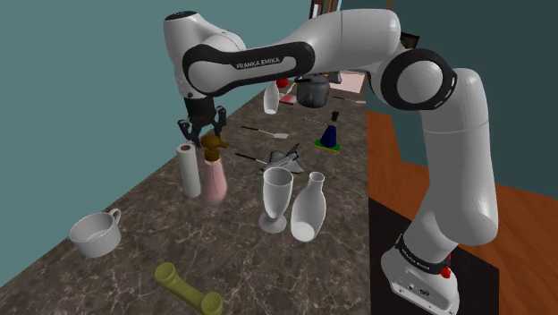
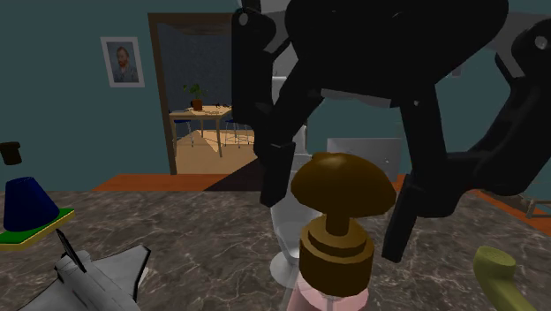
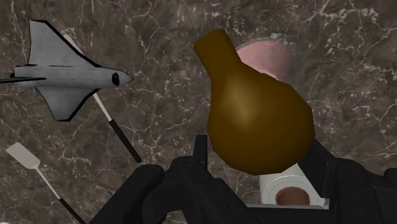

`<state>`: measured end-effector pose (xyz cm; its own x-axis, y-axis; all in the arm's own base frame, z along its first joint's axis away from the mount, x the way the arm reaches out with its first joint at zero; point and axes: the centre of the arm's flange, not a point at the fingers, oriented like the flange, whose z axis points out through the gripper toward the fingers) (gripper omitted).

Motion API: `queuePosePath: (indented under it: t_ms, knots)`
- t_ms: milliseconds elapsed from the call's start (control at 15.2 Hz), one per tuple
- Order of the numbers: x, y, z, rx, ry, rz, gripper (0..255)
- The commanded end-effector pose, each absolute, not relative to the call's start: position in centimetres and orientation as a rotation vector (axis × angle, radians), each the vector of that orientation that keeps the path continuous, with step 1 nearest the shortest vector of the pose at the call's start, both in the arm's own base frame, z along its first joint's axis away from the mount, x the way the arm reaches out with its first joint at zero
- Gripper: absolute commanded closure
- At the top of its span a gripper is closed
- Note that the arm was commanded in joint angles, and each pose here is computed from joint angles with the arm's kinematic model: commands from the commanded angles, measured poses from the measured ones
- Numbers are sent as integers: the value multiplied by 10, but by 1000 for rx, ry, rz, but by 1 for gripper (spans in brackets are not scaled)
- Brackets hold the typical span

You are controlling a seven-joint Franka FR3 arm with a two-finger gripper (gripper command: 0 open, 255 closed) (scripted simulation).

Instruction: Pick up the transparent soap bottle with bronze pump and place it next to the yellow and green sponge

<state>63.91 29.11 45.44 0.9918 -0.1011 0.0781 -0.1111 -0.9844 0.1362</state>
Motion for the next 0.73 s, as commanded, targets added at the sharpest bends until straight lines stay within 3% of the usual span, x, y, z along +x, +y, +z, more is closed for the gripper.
queuePosePath:
  t_ms: [0,660]
  knots:
    - [639,292,463,2995,-160,107,255]
    - [639,292,516,2995,-160,107,255]
